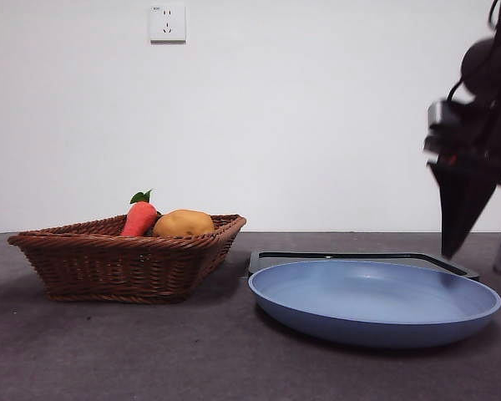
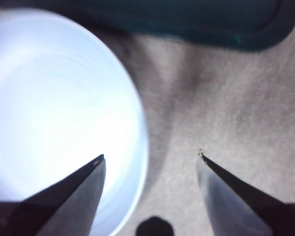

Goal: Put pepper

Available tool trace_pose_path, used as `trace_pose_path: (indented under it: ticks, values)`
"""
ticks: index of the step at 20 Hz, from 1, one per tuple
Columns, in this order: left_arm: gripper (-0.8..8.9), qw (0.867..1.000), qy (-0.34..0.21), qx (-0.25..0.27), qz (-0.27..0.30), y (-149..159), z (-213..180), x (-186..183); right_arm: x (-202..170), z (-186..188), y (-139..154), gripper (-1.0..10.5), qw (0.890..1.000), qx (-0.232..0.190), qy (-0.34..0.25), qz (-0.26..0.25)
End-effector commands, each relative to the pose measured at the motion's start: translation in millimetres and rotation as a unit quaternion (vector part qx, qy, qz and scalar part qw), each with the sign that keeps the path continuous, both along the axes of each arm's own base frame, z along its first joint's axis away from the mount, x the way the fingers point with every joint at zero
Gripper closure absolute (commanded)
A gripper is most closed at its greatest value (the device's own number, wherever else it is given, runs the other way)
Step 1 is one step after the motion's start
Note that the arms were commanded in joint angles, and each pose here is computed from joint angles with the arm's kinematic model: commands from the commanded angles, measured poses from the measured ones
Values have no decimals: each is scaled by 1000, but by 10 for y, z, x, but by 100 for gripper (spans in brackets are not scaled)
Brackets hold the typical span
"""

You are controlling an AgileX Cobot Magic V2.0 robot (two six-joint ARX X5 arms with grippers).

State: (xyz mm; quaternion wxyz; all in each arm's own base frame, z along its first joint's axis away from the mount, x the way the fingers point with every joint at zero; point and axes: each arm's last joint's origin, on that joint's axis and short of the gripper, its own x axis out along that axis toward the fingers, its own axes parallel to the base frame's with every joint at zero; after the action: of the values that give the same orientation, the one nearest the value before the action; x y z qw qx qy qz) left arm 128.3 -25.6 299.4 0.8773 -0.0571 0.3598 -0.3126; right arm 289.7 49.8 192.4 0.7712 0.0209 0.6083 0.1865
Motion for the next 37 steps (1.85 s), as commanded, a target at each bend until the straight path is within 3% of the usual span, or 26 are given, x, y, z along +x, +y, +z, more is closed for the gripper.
trace_pose_path:
  ticks: [1, 5, 11, 15, 18, 22, 27, 31, 37]
  values:
    - [425, 1000, -14, 1, -5, -6, 47, 9, 86, -114, 49, 651, 1000, -5, 5, 18]
    - [425, 1000, -14, 1, -5, -6, 47, 9, 127, -261, 133, 690, 999, -8, 21, 31]
    - [426, 1000, -14, 1, -3, -6, 47, 10, 145, -308, 180, 942, 999, -4, 23, 33]
    - [426, 1000, -12, -7, 23, -6, 67, 41, 113, -238, 162, 941, 1000, -1, 26, 15]
    - [426, 999, 0, 16, 32, -53, 89, 156, -4, 37, 139, 941, 1000, 4, -2, 15]
    - [426, 998, 20, 59, 24, -256, 157, 504, -323, 618, 55, 941, 996, 23, -82, -6]
    - [426, 992, 50, 117, 13, -719, 88, 1167, -835, 1212, -49, 941, 981, 54, -183, -31]
    - [426, 979, 85, 186, 15, -1096, -274, 1678, -1142, 1424, -102, 941, 971, 72, -225, -46]
    - [426, 968, 135, 212, 14, -1324, -913, 2033, -1406, 1551, -149, 941, 962, 83, -254, -52]
